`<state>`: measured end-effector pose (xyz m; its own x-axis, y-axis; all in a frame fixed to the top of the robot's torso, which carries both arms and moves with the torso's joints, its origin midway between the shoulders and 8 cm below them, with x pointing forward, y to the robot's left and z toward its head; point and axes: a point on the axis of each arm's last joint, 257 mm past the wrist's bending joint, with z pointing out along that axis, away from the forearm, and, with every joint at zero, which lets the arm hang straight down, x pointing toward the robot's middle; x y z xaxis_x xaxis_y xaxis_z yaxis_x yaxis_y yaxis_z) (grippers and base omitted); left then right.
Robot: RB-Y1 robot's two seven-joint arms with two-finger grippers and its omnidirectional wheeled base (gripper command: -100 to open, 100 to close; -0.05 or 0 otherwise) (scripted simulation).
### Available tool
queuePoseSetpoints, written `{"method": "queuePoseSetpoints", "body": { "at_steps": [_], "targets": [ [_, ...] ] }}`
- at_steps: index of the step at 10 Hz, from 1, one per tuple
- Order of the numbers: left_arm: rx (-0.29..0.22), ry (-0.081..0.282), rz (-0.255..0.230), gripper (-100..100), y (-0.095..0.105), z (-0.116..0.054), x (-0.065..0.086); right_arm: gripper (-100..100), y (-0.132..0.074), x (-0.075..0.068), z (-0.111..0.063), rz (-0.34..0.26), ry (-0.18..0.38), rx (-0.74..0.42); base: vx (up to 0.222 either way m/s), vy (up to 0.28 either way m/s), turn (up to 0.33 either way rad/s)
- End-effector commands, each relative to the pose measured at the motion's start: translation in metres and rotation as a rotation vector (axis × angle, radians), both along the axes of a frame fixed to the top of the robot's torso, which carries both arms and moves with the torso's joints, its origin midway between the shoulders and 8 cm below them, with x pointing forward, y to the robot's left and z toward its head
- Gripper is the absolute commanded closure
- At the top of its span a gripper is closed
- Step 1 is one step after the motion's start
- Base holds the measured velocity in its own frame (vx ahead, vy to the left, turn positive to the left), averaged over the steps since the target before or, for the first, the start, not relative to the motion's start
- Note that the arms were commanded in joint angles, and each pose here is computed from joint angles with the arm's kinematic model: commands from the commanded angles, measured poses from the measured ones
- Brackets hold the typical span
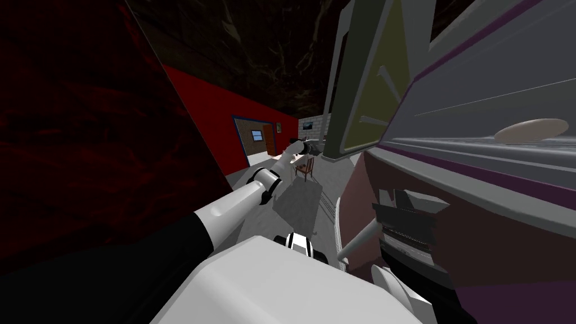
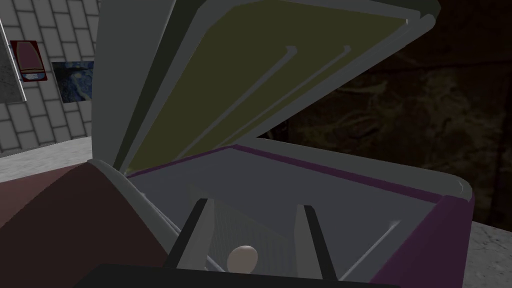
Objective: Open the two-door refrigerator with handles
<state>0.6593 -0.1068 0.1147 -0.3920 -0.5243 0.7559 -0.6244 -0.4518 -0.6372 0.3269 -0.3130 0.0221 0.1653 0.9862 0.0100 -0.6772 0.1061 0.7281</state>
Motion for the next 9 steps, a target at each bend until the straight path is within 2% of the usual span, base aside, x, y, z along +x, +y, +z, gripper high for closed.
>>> {"method": "queuePoseSetpoints", "body": {
  "at_steps": [1, 2, 4, 6, 7, 9],
  "targets": [
    [-0.011, -0.025, -0.043, 100, -0.018, 0.016, -0.011, 0, 0.0, 0.0, 0.0, 0.0, 0.0, 0.0, 0.222, 0.174, -0.083],
    [-0.012, -0.028, -0.07, 100, -0.027, 0.018, -0.018, 0, 0.0, 0.0, 0.0, 0.0, 0.0, 0.0, 0.301, 0.214, -0.101],
    [-0.012, -0.028, -0.07, 100, -0.027, 0.018, -0.018, 0, 0.0, 0.0, 0.0, 0.0, 0.0, 0.0, 0.204, 0.16, -0.033],
    [-0.012, -0.035, -0.123, 100, -0.044, 0.021, -0.034, 0, 0.0, 0.0, 0.0, 0.0, 0.0, 0.0, 0.224, 0.18, -0.098],
    [-0.012, -0.035, -0.123, 100, -0.044, 0.021, -0.034, 0, 0.0, 0.0, 0.0, 0.0, 0.0, 0.0, 0.246, 0.207, -0.052],
    [-0.013, -0.042, -0.176, 100, -0.061, 0.025, -0.051, 0, 0.0, 0.0, 0.0, 0.0, 0.0, 0.0, 0.226, 0.198, -0.122]
  ]
}}
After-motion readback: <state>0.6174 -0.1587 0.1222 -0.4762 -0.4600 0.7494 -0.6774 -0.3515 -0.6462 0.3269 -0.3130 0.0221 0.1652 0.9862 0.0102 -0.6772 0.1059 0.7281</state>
